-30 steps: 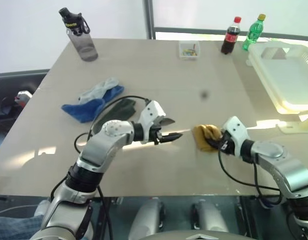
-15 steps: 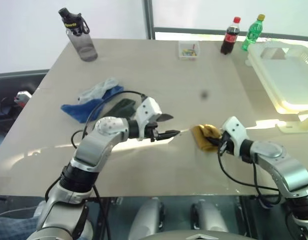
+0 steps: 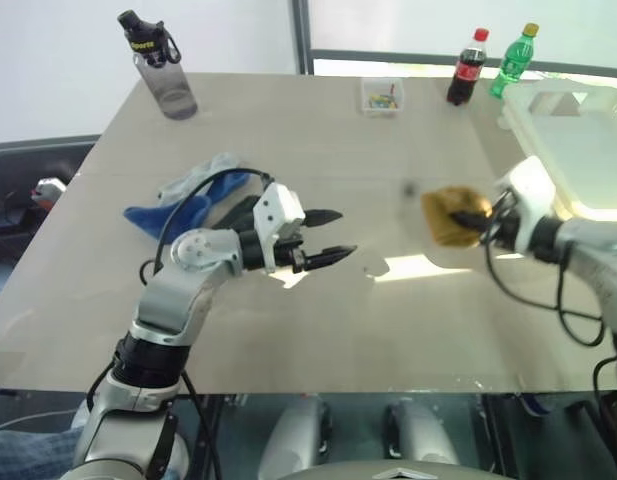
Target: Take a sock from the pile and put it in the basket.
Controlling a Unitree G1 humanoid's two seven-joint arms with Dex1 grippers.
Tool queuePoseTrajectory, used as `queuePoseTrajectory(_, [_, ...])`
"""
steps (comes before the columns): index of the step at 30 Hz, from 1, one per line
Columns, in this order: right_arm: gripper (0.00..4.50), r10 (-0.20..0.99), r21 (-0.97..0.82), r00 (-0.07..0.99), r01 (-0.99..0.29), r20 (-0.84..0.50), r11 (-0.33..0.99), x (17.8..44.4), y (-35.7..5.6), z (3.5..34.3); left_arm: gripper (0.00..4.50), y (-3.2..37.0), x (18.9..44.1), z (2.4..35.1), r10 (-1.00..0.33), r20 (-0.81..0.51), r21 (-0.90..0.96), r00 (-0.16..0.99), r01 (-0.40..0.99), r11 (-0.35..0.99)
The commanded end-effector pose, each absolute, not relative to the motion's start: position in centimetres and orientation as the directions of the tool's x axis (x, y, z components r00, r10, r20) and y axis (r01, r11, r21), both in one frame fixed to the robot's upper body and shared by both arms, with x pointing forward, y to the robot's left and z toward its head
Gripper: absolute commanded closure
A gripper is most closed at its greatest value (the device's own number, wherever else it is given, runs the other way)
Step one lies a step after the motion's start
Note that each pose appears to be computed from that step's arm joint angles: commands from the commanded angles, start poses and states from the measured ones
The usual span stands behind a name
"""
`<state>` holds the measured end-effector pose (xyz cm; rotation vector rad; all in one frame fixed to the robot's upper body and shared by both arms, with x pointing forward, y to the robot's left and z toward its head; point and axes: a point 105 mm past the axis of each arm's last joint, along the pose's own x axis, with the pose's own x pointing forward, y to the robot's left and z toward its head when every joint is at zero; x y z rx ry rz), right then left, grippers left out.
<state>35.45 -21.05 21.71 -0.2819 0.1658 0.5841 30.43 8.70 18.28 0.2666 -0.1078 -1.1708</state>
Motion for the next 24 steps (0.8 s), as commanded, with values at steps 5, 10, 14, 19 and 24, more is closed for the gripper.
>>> queuePoseTrajectory(5, [4.47,0.214,-0.241,0.973,-0.230,-0.090,0.943,38.4,-31.2,28.9,1.27,8.6,29.6,20.4,-0.930,0.064,0.298,0.362,0.883,0.364])
queuePoseTrajectory(10, [3.44,-0.032,-0.310,0.992,-0.009,-0.125,0.951,39.6,-37.2,28.8,1.27,8.6,29.5,20.5,-0.930,0.078,0.300,0.359,0.881,0.365])
queuePoseTrajectory(14, [1.88,-0.107,-0.352,0.981,0.043,-0.165,0.935,40.1,-38.5,27.7,1.27,8.8,29.7,20.6,-0.921,0.093,0.306,0.377,0.870,0.387])
queuePoseTrajectory(19, [0.04,-0.148,-0.409,0.971,0.061,-0.185,0.911,40.3,-39.1,26.7,1.27,9.0,29.9,20.7,-0.909,0.106,0.311,0.403,0.855,0.415])
queuePoseTrajectory(24, [0.04,-0.162,-0.665,0.975,0.020,-0.153,0.747,40.2,-39.0,28.2,1.27,9.5,29.9,20.4,-0.899,0.095,0.311,0.427,0.845,0.435])
